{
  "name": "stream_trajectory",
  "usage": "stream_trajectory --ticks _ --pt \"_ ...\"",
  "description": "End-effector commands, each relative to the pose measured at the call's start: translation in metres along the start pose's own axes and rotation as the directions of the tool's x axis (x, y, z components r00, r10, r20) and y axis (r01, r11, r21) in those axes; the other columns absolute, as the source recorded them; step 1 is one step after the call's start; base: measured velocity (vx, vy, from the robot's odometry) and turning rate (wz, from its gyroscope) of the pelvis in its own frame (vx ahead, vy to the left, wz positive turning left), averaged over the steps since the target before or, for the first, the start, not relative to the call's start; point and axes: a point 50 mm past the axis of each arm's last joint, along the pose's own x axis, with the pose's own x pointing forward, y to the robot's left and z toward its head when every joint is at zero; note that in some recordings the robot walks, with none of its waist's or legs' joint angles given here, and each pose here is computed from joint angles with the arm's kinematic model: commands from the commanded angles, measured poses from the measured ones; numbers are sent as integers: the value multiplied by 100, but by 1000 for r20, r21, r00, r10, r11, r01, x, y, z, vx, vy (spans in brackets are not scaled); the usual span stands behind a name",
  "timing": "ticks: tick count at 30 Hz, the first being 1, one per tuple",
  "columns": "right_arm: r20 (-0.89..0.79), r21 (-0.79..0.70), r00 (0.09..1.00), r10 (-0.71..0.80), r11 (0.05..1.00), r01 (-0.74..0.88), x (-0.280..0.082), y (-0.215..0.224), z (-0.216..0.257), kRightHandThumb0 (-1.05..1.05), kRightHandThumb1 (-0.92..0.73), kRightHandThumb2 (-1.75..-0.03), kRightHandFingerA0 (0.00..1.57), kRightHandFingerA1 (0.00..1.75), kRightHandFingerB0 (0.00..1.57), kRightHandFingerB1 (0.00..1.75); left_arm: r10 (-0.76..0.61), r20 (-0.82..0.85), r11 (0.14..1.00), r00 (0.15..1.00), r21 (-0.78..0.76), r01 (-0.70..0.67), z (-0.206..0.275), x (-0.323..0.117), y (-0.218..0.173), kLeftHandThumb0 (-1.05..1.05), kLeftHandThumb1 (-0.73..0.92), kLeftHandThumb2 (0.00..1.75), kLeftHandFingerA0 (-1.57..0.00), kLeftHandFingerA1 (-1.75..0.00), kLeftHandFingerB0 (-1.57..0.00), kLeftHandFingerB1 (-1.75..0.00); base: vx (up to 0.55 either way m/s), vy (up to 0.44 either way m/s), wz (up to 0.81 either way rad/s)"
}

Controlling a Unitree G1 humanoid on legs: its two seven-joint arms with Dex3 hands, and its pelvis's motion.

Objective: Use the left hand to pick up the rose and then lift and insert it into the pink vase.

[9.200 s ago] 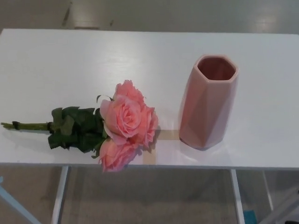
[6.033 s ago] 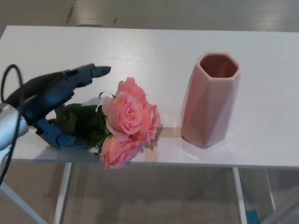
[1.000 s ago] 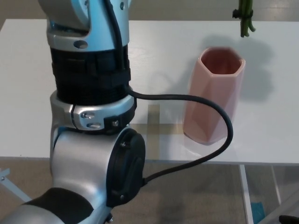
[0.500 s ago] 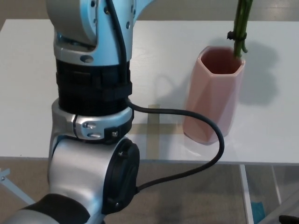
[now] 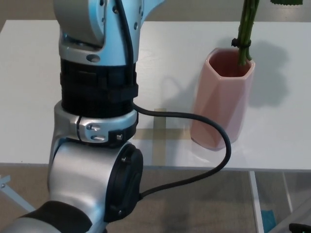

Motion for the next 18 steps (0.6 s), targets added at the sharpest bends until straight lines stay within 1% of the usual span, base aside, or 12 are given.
stream_trajectory --ticks 1,11,13,18 --pt "-6 -4 1000 -3 1000 3 0 -1 0 -34 -60 -57 67 48 57 43 -13 18 1000 1000 -10 13 1 1 -1 -14 85 71 -87 -157 -79 -93 0 0 0" --pt "-3 0 1000 3 1000 -3 0 -2 -1 -34 -60 -57 67 48 57 43 -8 10 1000 1000 -13 8 -6 2 -2 -15 84 71 -87 -156 -79 -92 0 0 0" --pt "-7 2 1000 6 1000 -6 0 -2 -1 -34 -60 -57 67 48 57 43 -3 -3 1000 1000 -13 3 -14 1 -1 -15 85 71 -88 -155 -79 -92 0 0 0" --pt "-3 5 1000 8 1000 -8 0 -2 0 -34 -60 -58 66 48 57 43 2 -17 1000 1000 19 -2 -21 0 3 -16 83 71 -86 -155 -79 -91 0 0 0"
